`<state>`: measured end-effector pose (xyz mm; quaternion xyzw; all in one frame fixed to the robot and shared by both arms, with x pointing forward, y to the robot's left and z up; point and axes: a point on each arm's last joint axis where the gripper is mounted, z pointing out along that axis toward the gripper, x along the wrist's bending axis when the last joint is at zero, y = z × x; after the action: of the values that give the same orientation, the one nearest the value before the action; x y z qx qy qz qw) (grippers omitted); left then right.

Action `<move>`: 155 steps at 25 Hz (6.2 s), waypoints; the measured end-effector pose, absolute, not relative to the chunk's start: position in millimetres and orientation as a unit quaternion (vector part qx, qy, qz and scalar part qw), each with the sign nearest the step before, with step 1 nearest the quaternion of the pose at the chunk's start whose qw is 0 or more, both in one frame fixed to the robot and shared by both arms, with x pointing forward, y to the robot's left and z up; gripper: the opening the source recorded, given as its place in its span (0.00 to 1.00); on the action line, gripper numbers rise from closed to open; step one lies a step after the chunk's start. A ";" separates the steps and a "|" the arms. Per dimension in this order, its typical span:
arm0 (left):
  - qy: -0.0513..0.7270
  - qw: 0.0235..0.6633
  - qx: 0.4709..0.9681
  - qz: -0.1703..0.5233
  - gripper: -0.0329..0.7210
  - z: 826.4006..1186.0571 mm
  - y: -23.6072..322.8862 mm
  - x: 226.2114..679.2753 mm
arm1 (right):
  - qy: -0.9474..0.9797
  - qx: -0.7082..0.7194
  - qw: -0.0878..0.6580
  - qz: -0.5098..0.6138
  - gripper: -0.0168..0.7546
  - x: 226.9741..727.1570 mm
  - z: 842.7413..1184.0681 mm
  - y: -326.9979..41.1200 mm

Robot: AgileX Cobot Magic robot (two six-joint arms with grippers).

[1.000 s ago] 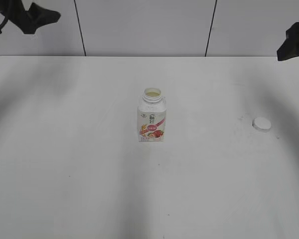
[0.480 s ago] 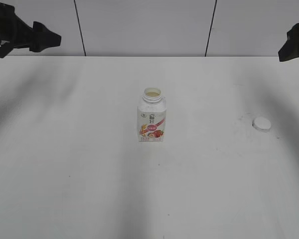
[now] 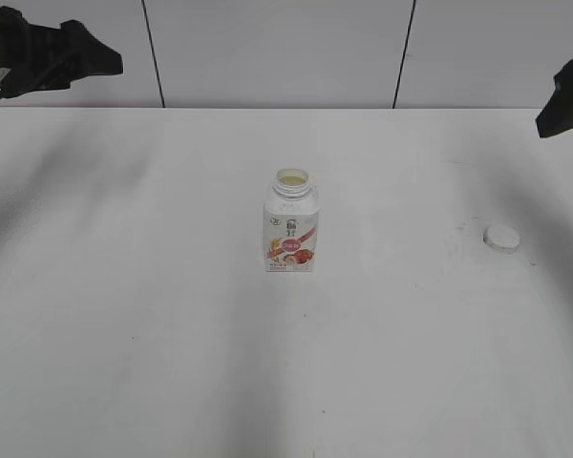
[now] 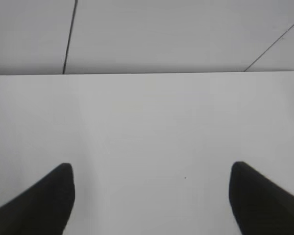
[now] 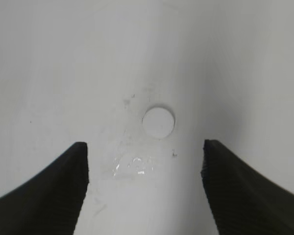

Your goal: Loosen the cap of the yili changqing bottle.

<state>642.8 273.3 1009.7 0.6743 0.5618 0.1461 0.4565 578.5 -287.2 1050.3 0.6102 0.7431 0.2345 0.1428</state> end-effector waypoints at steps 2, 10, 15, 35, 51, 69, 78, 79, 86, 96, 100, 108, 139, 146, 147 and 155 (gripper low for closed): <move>0.553 0.460 0.681 0.139 0.82 1010.3 271.5 641.6 | 0.751 0.608 0.130 0.221 0.76 573.7 1050.6 -287.2; 0.517 0.477 0.698 0.133 0.82 1025.5 273.0 633.3 | 0.757 0.594 0.137 0.237 0.76 534.6 1095.5 -284.5; 0.504 0.493 0.702 0.100 0.82 1028.0 279.3 627.8 | 0.749 0.598 0.128 0.256 0.76 486.6 1121.4 -280.8; 0.503 0.497 0.701 0.093 0.82 1028.5 288.5 626.1 | 0.705 0.573 0.238 0.343 0.76 270.9 1114.3 -278.9; 0.501 0.492 0.695 0.154 0.82 1048.0 293.6 623.4 | 0.642 0.573 0.358 0.363 0.76 228.7 1052.7 -292.2; 0.499 0.493 0.696 0.152 0.82 1048.0 293.1 623.1 | 0.634 0.576 0.363 0.366 0.76 229.5 1053.5 -293.0; 0.494 0.494 0.700 0.146 0.82 1046.8 285.7 622.5 | 0.634 0.576 0.363 0.367 0.76 229.5 1053.6 -293.0; 0.496 0.491 0.701 0.149 0.82 1045.5 283.4 621.8 | 0.634 0.576 0.363 0.367 0.76 229.5 1053.6 -293.0; 0.529 0.435 0.689 0.235 0.82 1031.5 249.5 616.1 | 0.634 0.576 0.363 0.367 0.76 229.5 1053.6 -293.0; 0.579 0.367 0.616 0.389 0.82 1033.4 206.3 608.1 | 0.633 0.577 0.363 0.367 0.76 229.5 1053.6 -293.0; 0.581 0.374 0.618 0.374 0.82 1032.5 202.0 607.0 | 0.633 0.577 0.363 0.367 0.76 229.5 1053.6 -293.0; 0.546 0.392 0.652 0.351 0.82 1037.5 195.2 603.1 | 0.633 0.577 0.363 0.367 0.76 229.5 1053.6 -293.0; 0.638 0.256 0.676 0.266 0.82 1068.2 277.3 552.3 | 0.633 0.576 0.363 0.367 0.76 229.4 1053.6 -293.0; 0.653 0.251 0.653 0.289 0.82 1074.2 303.6 497.1 | 0.633 0.576 0.363 0.367 0.76 229.4 1053.6 -293.0; 0.652 0.255 0.651 0.293 0.82 1075.4 304.0 488.2 | 0.633 0.576 0.363 0.367 0.76 229.4 1053.6 -293.0; 0.644 0.288 0.639 0.307 0.82 1068.7 302.8 419.9 | 0.633 0.576 0.363 0.367 0.76 229.4 1053.6 -293.0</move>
<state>419.9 302.8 1068.7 0.6392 0.6437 0.3071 0.2875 229.4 -293.0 1053.6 0.5764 0.6333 0.3672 0.3631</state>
